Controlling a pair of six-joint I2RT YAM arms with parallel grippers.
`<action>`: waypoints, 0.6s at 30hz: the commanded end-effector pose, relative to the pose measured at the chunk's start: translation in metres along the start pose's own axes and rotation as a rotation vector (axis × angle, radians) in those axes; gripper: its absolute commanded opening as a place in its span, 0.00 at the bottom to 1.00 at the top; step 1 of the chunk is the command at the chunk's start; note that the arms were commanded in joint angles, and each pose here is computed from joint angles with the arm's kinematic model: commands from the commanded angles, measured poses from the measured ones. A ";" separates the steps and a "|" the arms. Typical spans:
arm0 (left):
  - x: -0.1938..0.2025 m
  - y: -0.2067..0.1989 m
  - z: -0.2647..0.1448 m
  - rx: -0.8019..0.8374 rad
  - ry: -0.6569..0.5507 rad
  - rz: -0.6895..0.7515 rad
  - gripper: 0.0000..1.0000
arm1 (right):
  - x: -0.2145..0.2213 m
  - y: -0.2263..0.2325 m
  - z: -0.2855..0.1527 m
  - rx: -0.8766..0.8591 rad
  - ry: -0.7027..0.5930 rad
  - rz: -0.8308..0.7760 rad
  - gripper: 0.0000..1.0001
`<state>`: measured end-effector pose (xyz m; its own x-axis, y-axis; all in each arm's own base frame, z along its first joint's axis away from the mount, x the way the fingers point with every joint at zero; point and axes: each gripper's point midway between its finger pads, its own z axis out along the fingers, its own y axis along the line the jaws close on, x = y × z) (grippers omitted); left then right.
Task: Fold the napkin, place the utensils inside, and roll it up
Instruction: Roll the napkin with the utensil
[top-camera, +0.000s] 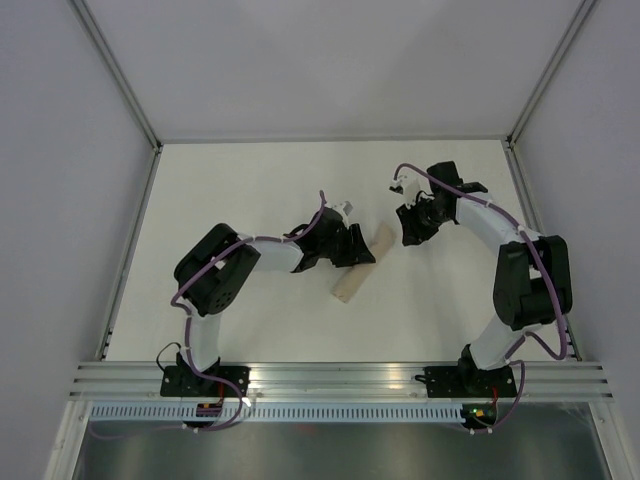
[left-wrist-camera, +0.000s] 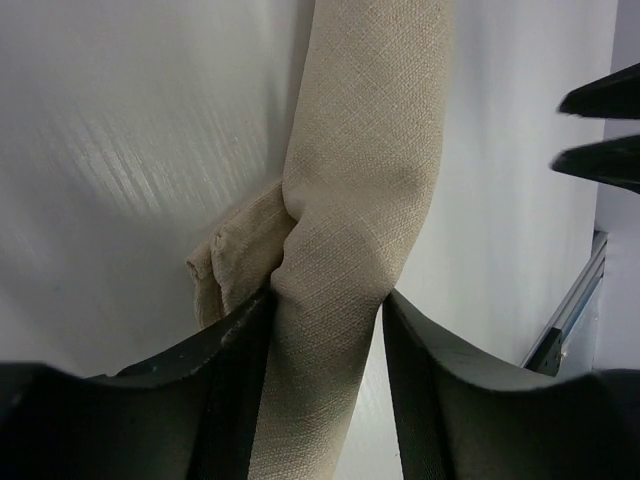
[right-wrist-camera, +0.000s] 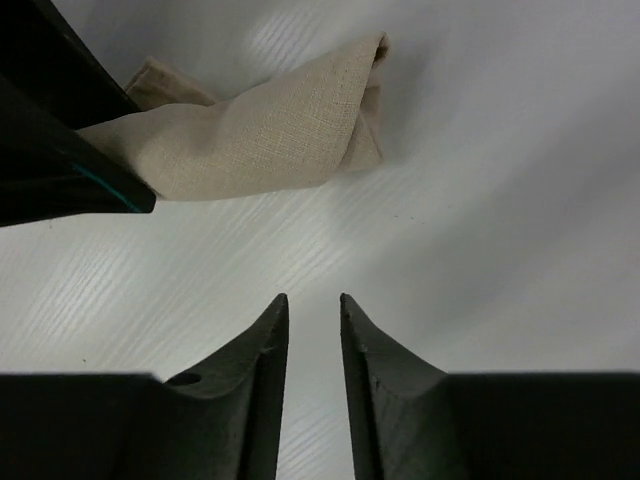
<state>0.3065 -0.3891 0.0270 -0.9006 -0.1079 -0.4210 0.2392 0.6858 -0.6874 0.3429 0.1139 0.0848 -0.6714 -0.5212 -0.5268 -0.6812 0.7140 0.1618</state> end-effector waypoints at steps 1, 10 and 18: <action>0.043 0.059 -0.011 -0.249 0.122 0.007 0.56 | 0.015 -0.003 0.023 0.015 0.060 0.068 0.31; 0.028 0.047 -0.017 -0.247 0.108 0.070 0.59 | 0.033 0.006 0.056 -0.018 0.168 0.123 0.15; 0.035 0.055 -0.009 -0.246 0.140 0.052 0.57 | -0.003 0.040 0.047 -0.222 0.110 0.144 0.11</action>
<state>0.3032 -0.3804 0.0286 -0.8951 -0.0530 -0.4427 0.2575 0.7491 -0.6103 0.3242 0.1473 0.0294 -0.7742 -0.5202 -0.3606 -0.6279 0.7030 0.3339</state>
